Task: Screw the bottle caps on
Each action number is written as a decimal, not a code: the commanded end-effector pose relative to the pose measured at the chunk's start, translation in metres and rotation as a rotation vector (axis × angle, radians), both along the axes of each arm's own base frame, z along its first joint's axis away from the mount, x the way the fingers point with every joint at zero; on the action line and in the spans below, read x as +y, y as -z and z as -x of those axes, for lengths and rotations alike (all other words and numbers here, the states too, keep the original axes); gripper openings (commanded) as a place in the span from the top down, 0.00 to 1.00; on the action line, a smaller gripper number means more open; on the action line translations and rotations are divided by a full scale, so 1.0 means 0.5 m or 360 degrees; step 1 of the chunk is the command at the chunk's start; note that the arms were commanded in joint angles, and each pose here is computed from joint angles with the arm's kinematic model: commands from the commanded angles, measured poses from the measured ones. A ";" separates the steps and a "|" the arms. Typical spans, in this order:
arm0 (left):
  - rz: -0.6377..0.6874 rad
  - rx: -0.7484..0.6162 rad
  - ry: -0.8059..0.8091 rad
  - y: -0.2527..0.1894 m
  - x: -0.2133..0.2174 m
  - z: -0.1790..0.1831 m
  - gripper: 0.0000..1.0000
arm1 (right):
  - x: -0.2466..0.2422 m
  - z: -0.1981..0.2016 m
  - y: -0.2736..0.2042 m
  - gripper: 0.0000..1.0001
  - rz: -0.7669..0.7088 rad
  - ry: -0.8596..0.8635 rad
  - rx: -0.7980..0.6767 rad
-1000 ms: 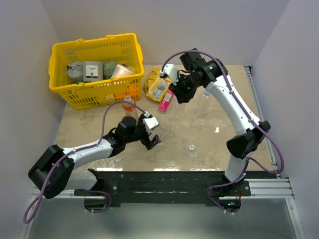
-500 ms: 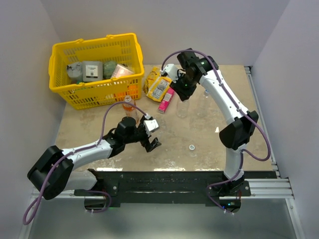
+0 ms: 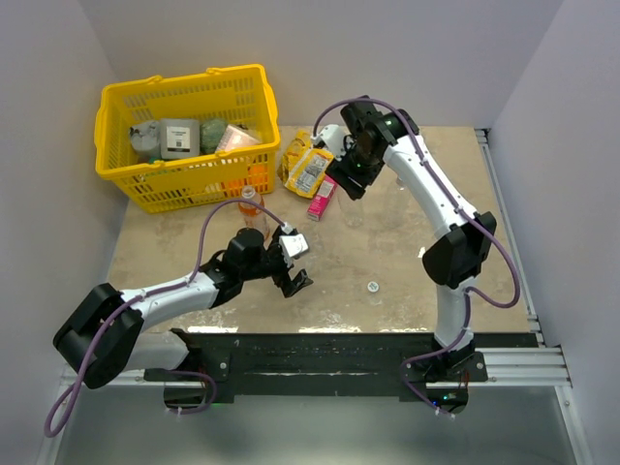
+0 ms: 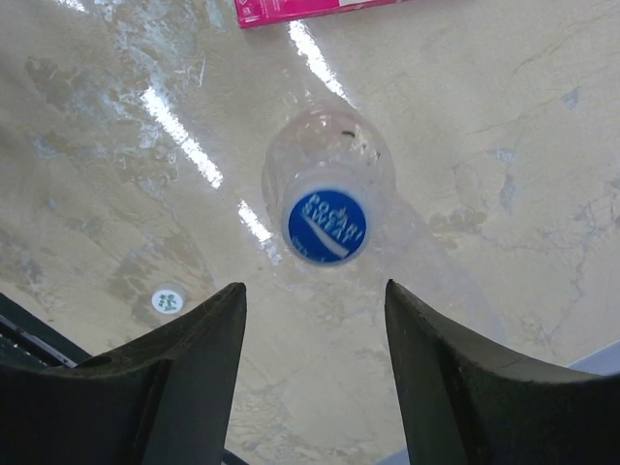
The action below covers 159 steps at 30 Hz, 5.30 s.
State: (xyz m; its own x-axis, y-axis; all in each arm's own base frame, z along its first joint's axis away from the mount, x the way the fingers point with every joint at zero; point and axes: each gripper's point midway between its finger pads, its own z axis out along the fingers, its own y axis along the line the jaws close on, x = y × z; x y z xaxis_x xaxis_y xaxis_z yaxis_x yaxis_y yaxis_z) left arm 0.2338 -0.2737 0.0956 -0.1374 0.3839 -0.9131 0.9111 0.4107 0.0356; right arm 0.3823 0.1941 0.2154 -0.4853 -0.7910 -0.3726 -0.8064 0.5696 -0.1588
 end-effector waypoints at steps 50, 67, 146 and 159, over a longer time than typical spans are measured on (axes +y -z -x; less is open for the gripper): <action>0.0695 -0.0490 -0.1546 -0.604 0.574 -0.193 0.01 | 0.577 0.020 -0.164 0.06 -0.1308 -0.0512 -0.0475; 0.0627 -0.0430 -0.1336 -0.564 0.531 -0.200 0.01 | 0.557 0.011 -0.034 0.58 -0.1077 -0.0425 -0.0406; 0.0689 -0.0034 0.0485 -0.239 -0.036 0.028 0.52 | 0.305 0.256 -0.383 0.51 -0.1229 -0.0779 -0.0425; 0.0348 -0.0084 0.0528 -0.108 0.023 0.072 1.00 | 0.017 0.320 -0.064 0.32 -0.0316 -0.1390 -0.0296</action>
State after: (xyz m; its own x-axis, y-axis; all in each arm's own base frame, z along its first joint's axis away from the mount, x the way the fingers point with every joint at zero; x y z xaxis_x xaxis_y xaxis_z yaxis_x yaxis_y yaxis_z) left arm 0.2016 -0.2706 0.1628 -0.0870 0.1480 -0.9852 0.9895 0.1272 -0.0682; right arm 0.2548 0.2312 0.3407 0.1548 -0.6140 -0.7739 -0.9351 0.1618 -0.3154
